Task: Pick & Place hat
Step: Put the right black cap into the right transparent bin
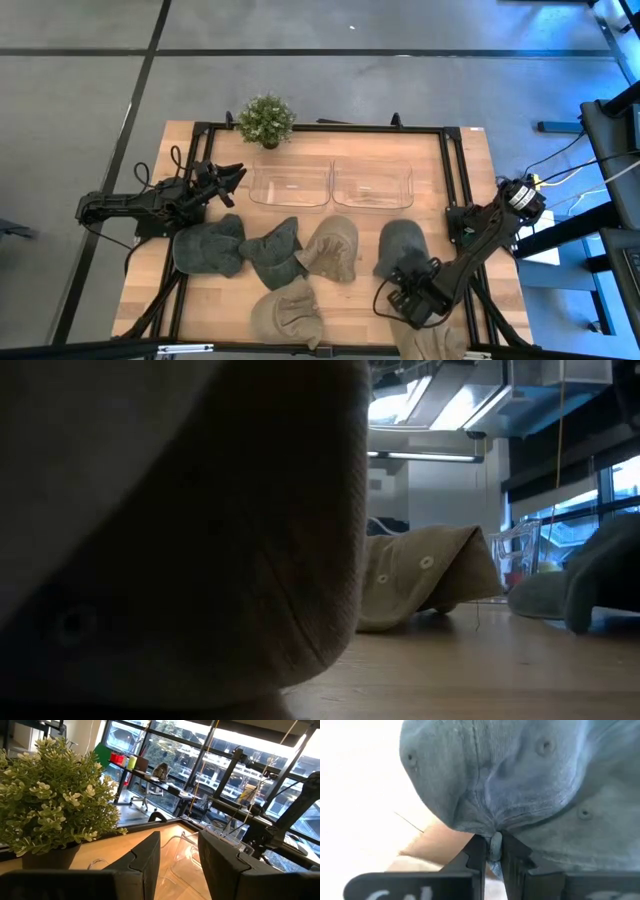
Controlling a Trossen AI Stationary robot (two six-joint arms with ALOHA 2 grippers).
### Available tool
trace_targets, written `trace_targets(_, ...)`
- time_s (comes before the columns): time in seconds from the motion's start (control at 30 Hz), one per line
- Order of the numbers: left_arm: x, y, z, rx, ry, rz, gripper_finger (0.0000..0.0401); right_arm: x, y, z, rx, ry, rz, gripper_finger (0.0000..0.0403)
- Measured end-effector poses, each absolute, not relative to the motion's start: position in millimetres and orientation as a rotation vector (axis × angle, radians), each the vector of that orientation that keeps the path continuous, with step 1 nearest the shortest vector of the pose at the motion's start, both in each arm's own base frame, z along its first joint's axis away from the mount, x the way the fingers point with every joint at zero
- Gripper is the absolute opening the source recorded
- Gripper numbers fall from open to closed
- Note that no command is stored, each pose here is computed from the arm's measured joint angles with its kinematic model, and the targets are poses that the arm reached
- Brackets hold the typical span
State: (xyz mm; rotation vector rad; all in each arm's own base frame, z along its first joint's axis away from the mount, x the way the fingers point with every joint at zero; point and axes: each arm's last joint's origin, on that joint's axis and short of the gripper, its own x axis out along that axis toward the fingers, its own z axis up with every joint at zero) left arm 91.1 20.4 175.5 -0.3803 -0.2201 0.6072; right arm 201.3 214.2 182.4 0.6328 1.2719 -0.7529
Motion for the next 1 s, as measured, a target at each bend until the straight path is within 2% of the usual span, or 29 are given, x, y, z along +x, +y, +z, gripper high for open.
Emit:
trace_targets(0.37, 91, 20, 177, -0.384, -0.231, 0.605, 0.0127, 197, 195, 285, 0.438, 1.203, -0.841, 0.0039)
trace_targets(0.47, 91, 20, 177, -0.383, -0.231, 0.605, 0.0127, 203, 193, 307, 0.367, 1.237, -0.687, 0.0039)
trace_targets(0.63, 91, 20, 176, -0.383, -0.231, 0.606, 0.0127, 218, 179, 334, 0.304, 1.237, -0.562, 0.0039)
trace_targets(1.0, 91, 20, 176, -0.38, -0.226, 0.607, 0.0127, 241, 148, 391, 0.029, 1.061, -0.366, 0.0039)
